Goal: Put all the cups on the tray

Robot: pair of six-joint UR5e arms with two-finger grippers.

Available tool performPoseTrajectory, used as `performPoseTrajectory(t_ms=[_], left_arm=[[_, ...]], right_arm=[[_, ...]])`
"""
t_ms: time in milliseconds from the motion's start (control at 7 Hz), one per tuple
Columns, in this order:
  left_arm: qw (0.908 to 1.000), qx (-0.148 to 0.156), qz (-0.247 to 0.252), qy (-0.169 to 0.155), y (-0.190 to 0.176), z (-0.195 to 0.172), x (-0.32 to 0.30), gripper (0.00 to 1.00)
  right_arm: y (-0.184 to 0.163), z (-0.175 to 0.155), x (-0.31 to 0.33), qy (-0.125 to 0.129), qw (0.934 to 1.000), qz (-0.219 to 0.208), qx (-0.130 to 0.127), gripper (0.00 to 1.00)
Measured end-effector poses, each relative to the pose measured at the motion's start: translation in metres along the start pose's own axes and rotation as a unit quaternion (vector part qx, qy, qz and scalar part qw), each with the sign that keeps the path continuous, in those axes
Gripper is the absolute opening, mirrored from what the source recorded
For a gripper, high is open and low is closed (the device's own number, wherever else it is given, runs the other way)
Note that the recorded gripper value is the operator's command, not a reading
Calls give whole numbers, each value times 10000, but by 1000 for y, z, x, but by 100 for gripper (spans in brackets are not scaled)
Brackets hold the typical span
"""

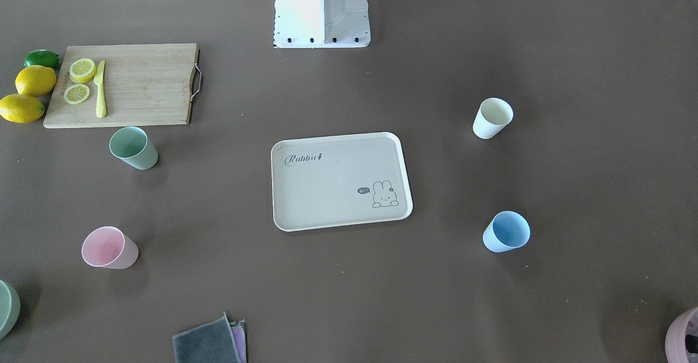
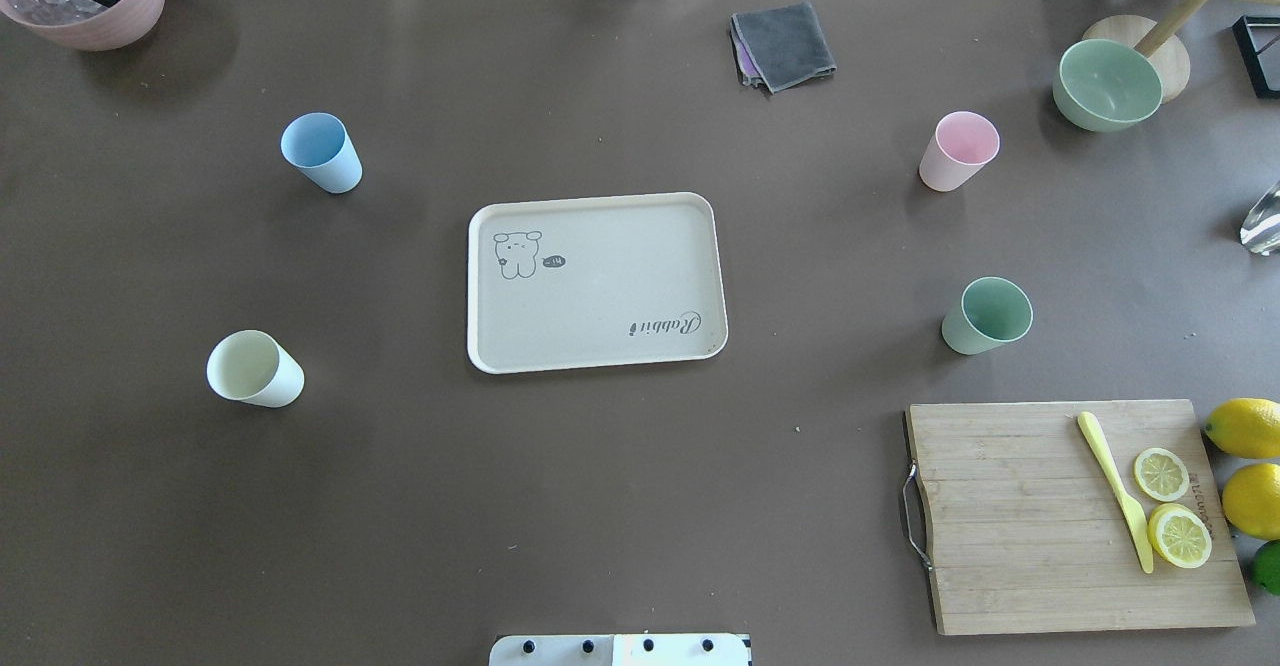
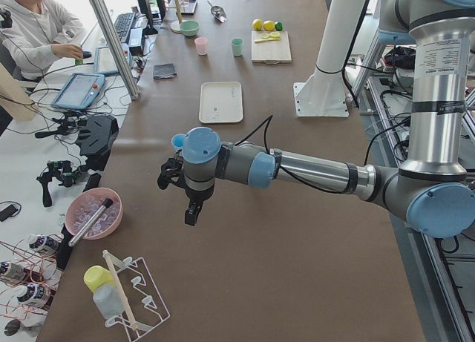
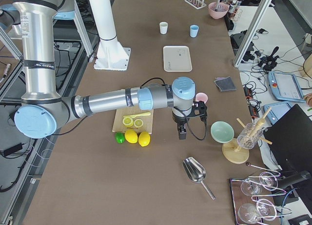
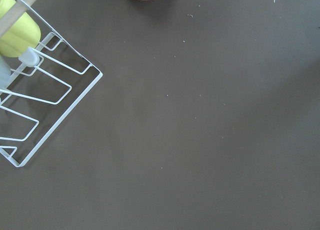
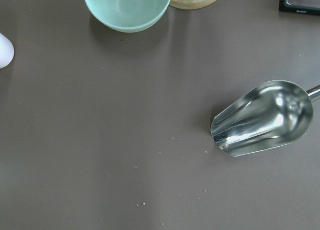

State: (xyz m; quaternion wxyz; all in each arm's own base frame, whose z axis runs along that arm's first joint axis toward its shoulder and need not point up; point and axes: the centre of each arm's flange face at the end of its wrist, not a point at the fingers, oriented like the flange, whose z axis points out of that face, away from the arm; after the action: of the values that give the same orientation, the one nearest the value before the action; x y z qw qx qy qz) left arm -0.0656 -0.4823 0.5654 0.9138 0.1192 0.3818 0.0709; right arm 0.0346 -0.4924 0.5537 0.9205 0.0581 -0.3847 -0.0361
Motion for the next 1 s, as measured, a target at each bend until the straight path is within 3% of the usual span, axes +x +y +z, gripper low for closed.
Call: performPoseTrajectory(t_ms=[429, 1000], left_arm=[[10000, -5, -2, 11, 3, 0, 1, 98], [9998, -153, -149, 26, 29, 12, -9, 98]], right_arm=[[0, -2, -12, -286, 9996, -91, 7, 100], [-4, 2, -44, -403, 9985, -367, -40, 100]])
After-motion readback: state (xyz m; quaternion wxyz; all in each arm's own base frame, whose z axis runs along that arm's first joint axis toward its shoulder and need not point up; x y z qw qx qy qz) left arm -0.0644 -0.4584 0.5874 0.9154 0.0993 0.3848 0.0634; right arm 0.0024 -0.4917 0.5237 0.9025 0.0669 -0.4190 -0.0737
